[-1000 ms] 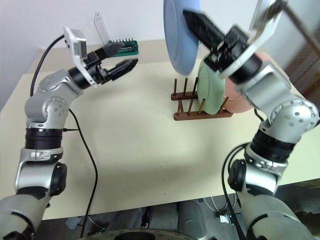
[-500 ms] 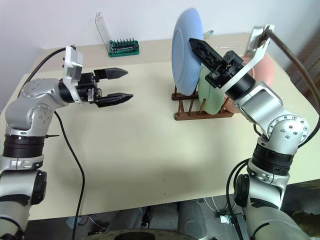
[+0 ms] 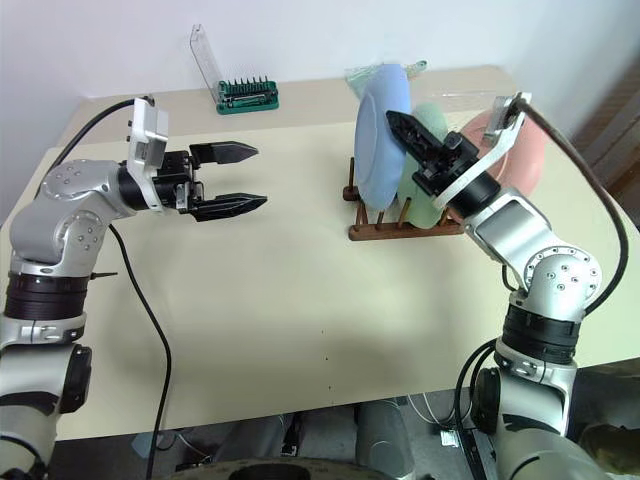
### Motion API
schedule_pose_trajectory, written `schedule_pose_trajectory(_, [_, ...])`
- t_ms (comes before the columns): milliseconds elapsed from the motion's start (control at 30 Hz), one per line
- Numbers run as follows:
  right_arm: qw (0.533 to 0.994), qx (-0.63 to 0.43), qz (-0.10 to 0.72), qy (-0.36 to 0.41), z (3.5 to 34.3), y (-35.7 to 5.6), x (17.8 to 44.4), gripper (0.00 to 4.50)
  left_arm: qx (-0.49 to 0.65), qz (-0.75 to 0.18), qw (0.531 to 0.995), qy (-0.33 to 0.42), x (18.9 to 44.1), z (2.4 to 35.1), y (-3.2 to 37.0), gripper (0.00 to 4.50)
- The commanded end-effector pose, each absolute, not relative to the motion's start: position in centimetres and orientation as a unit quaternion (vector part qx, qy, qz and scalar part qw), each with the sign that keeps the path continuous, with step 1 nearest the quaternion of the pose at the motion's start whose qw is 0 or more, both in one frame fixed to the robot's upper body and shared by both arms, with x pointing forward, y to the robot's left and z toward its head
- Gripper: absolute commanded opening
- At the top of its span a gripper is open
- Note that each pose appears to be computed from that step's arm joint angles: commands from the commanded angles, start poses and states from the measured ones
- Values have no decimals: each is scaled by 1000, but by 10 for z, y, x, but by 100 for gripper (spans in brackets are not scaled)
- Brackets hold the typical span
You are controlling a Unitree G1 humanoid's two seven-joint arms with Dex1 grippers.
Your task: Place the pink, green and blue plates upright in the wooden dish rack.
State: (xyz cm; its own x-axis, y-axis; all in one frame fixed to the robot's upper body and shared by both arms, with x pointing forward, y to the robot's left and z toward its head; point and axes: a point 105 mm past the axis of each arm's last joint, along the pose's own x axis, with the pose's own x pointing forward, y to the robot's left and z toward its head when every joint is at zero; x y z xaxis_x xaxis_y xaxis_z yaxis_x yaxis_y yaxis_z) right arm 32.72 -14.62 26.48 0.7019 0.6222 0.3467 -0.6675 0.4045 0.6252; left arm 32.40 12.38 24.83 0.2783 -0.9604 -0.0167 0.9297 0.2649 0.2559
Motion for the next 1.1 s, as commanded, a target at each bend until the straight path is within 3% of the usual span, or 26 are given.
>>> schedule_pose_trajectory(33, [835, 374, 402, -40, 268, -141, 322, 0, 124, -593, 790, -91, 321, 260, 123, 446])
schedule_pose_trajectory(67, [836, 374, 400, -43, 268, -140, 322, 0, 125, -593, 790, -91, 321, 260, 123, 446])
schedule_pose_trajectory(167, [824, 378, 420, -45, 272, -136, 318, 94, 126, -591, 792, -90, 322, 260, 122, 450])
schedule_pose_trajectory(400, [849, 322, 414, -69, 282, -133, 320, 444, 124, -588, 794, -93, 323, 262, 120, 450])
schedule_pose_trajectory(700, [859, 259, 428, -110, 294, -130, 315, 444, 118, -589, 795, -88, 323, 262, 122, 450])
schedule_pose_trajectory(867, [883, 171, 422, -118, 295, -131, 314, 444, 117, -589, 795, -89, 323, 263, 121, 450])
schedule_pose_trajectory(1033, [880, 186, 410, -150, 309, -142, 316, 444, 113, -588, 796, -92, 324, 264, 121, 450])
schedule_pose_trajectory(1100, [882, 211, 370, -200, 333, -172, 318, 444, 113, -587, 796, -94, 324, 265, 121, 450])
